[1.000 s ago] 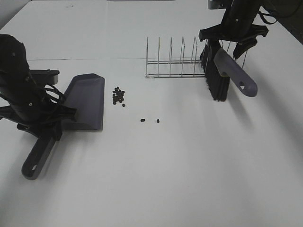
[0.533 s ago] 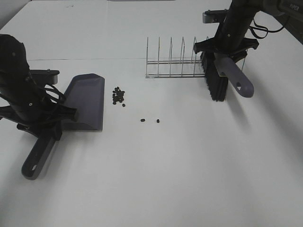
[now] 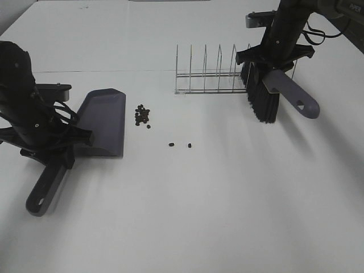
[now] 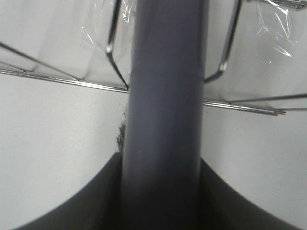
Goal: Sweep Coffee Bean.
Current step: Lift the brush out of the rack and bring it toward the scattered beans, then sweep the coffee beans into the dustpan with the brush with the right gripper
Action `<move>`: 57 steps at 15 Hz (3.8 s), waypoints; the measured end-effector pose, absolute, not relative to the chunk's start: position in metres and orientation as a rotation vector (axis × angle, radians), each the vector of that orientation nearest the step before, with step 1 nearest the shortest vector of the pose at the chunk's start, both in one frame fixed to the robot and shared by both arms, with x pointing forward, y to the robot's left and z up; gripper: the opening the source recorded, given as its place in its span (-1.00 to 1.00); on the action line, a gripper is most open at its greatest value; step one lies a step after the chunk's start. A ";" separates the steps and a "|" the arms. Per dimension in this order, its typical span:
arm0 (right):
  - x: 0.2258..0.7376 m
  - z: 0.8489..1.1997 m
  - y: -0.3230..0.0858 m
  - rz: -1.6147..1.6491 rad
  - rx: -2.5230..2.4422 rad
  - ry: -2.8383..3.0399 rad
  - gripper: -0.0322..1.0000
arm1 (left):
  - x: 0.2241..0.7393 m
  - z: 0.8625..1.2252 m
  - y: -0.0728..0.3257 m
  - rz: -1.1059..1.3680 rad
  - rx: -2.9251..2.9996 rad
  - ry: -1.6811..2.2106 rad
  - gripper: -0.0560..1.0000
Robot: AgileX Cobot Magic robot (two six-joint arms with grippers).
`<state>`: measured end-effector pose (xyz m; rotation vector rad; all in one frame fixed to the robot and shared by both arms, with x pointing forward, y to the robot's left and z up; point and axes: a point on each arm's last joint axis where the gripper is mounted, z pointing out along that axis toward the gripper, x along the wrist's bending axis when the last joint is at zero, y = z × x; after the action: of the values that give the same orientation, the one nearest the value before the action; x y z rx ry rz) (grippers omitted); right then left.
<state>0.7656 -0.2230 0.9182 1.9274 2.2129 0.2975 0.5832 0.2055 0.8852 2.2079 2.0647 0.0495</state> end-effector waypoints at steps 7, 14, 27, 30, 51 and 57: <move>0.760 1.002 -0.225 0.423 1.865 2.116 -0.35 | 0.583 0.885 0.206 0.059 2.219 2.058 -0.23; 0.734 1.050 -0.224 0.494 1.885 2.094 -0.35 | 0.584 0.914 0.211 0.177 2.165 2.057 -0.23; 0.653 0.998 -0.166 0.270 1.974 2.267 -0.35 | 0.554 0.873 0.219 0.146 2.138 2.134 -0.23; 0.651 0.991 -0.167 0.270 2.004 2.246 -0.35 | 0.558 0.870 0.218 0.170 2.123 2.109 -0.23; 0.646 0.903 -0.036 0.350 1.987 2.398 -0.35 | 0.558 0.864 0.198 0.221 2.199 2.027 -0.23; 0.658 0.903 0.031 0.429 1.940 2.544 -0.35 | 0.558 0.863 0.198 0.220 2.201 2.029 -0.23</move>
<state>0.6578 0.0313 0.9031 1.9403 2.5445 0.4294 0.5579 0.1984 0.8626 2.2010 2.0292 0.2195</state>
